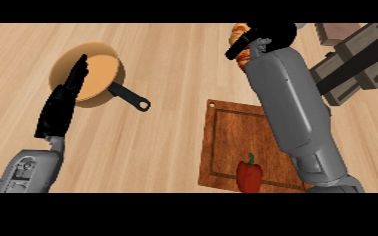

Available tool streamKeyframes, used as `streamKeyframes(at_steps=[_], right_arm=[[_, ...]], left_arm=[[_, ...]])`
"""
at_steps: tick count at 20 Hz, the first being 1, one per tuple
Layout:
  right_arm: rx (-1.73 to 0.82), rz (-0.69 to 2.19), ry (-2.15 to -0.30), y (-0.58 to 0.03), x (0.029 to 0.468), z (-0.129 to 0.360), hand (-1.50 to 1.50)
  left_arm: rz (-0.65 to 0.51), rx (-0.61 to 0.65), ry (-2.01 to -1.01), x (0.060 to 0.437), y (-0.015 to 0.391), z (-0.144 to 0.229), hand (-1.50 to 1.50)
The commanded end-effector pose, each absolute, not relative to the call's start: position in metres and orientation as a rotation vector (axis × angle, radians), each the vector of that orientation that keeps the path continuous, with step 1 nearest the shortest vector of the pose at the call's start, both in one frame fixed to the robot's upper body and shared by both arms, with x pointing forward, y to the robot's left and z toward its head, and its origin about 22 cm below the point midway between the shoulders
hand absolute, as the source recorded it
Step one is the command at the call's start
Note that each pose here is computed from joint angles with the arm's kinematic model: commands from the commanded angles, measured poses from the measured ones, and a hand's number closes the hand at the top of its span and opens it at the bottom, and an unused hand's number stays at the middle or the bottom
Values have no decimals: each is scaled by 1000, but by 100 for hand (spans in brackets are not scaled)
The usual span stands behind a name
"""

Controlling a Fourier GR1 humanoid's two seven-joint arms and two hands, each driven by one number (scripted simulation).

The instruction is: Pick the croissant from the cutting board and place it in the tiered basket

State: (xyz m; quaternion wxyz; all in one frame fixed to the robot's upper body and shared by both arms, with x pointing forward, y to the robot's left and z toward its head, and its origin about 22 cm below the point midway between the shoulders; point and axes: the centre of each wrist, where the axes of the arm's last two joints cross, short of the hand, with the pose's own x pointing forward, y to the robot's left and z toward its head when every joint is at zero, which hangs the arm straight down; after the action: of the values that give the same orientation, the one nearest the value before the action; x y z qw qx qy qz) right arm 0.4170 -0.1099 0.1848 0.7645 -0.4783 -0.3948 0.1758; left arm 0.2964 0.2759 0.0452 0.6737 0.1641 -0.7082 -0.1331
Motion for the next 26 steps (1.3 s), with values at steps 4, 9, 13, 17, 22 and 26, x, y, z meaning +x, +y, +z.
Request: streamKeyframes(at_steps=[4,9,13,17,22,26], right_arm=[[-1321,-55,-988,-120,431,299,150],[-1503,-160,-1052,-114,436,336,150],[-1634,-173,-991,-109,437,372,150],[-1697,-104,-887,-115,435,411,150],[-1600,-137,-925,-131,441,420,150],[-1649,-46,-892,-145,450,414,150]], left_arm=[[-298,369,-1578,297,272,42,0],[-302,355,-1591,295,260,40,0],[-306,360,-1597,302,265,48,0],[-294,390,-1587,306,268,45,0],[-297,407,-1576,301,277,42,0],[-277,387,-1577,299,265,39,0]])
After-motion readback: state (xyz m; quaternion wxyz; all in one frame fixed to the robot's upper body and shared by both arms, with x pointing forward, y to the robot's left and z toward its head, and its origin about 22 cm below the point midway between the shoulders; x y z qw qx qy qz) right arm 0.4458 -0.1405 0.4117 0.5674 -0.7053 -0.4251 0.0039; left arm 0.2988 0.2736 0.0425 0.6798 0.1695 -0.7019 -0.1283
